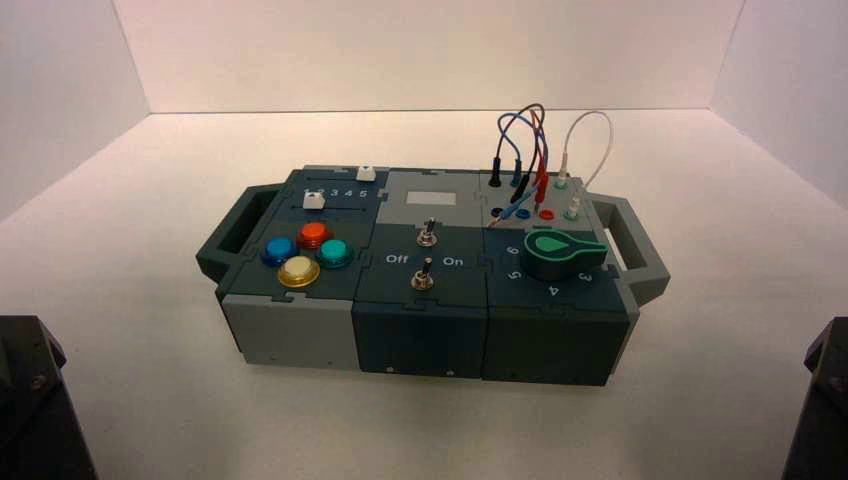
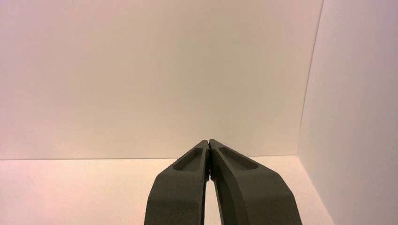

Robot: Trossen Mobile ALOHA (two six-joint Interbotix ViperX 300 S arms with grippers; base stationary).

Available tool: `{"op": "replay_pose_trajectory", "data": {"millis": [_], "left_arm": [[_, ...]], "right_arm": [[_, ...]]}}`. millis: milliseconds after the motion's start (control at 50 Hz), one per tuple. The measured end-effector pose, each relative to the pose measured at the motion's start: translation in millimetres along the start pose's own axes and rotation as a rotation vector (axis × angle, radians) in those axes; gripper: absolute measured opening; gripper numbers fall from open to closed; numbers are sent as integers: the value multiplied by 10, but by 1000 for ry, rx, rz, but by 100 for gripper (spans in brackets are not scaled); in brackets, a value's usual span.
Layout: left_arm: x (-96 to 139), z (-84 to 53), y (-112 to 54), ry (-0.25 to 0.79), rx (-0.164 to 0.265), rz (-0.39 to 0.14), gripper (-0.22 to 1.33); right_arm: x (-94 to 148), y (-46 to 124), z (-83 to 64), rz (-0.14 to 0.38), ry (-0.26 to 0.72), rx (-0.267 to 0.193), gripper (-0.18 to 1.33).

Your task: Turn the knob to position 4.

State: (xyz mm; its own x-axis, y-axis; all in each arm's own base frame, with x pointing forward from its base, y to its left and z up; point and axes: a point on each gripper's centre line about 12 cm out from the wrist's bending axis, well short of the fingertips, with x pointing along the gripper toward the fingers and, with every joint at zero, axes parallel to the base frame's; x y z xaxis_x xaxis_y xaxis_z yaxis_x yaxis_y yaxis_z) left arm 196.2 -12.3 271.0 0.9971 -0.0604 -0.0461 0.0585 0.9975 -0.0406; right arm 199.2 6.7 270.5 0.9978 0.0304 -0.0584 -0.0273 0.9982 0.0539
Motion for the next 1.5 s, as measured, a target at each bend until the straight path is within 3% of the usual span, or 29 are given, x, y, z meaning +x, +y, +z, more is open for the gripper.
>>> {"op": "replay_pose_trajectory", "data": {"millis": [520,840,1040,1200,1360,1500], "left_arm": [[-36,29,-16,-3,-1,-8,-16],[-18,33,-49,52,-11,-23,-16],[40,-2,-208,260,-17,-92,-16],[49,-113,-370,472,11,-160,-16],[39,-227,-553,619,53,-237,-16],[11,-338,-749,719,93,-319,-16]], "right_arm": [[19,58,-25,27,45,8,-14],[58,113,-78,50,148,14,-14],[126,160,-136,61,341,42,-14],[127,214,-233,78,480,66,-14],[66,334,-396,129,636,77,-14],[-32,515,-529,211,765,70,-14]]}}
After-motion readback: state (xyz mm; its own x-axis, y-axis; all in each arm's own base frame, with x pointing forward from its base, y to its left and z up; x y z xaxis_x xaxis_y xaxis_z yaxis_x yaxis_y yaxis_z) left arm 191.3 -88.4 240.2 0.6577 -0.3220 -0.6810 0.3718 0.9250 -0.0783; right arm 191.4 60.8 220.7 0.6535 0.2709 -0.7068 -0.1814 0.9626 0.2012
